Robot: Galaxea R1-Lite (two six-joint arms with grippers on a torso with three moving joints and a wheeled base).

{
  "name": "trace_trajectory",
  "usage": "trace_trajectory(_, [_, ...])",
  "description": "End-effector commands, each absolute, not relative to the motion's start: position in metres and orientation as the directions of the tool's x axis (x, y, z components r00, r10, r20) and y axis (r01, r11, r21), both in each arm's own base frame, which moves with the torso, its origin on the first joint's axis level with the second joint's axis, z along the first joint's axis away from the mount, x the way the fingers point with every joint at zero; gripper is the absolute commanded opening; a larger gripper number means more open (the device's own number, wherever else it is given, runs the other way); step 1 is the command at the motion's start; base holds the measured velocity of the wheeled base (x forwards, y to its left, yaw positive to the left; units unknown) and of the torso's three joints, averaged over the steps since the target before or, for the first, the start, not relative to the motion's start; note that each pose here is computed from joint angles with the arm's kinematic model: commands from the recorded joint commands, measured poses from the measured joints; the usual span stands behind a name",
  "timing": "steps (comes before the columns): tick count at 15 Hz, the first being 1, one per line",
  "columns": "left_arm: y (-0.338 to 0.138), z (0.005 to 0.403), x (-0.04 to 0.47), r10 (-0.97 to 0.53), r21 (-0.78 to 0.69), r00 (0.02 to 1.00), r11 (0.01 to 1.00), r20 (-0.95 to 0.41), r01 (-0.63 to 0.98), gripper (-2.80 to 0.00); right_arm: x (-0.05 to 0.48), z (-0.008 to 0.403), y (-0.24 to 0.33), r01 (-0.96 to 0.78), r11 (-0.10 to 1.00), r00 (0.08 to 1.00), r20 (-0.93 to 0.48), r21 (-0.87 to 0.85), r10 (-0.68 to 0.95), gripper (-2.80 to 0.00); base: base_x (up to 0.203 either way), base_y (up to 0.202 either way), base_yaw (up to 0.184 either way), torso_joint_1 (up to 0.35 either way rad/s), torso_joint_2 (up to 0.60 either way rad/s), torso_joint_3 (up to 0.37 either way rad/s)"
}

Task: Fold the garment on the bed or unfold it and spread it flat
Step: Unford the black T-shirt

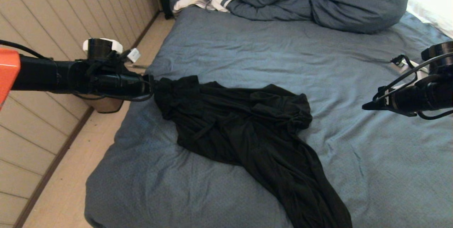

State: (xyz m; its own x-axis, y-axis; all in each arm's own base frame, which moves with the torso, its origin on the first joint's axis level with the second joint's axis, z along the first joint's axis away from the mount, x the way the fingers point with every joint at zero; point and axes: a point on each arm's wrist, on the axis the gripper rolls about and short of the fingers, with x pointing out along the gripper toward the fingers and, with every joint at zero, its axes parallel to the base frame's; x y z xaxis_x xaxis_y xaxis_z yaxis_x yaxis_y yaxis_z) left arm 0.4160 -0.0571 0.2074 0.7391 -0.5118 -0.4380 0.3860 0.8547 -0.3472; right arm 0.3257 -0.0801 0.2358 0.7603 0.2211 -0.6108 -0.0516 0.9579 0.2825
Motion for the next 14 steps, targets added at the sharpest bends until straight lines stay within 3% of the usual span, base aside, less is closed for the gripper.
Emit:
trace_trajectory(1, [-0.048, 0.231, 0.401, -0.503, -0.336, 0.767, 0.858, -0.398, 0.388, 0.00, 0.326, 0.238, -0.078, -0.061, 0.957, 0.762, -0.606, 0.284, 0.228, -2.80, 0.000, 0.000, 0.000, 0.000, 0.00, 0.000])
trace_trajectory(4, [-0.051, 0.241, 0.373, -0.513, -0.341, 0.751, 0.853, -0.416, 0.394, 0.00, 0.330, 0.243, -0.067, -0.098, 0.956, 0.765, -0.593, 0.277, 0.251, -2.80, 0.000, 0.000, 0.000, 0.000, 0.00, 0.000])
trace_trajectory(9, [-0.140, 0.254, 0.315, -0.685, -0.353, 0.573, 0.725, -0.450, 0.591, 0.00, 0.337, 0.251, -0.040, -0.189, 0.946, 0.760, -0.571, 0.265, 0.312, -2.80, 0.000, 0.000, 0.000, 0.000, 0.00, 0.000])
trace_trajectory(14, [-0.220, 0.238, 0.282, -0.691, -0.286, 0.490, 0.691, -0.531, 0.663, 0.00, 0.349, 0.255, -0.031, -0.229, 0.941, 0.771, -0.544, 0.248, 0.331, -2.80, 0.000, 0.000, 0.000, 0.000, 0.00, 0.000])
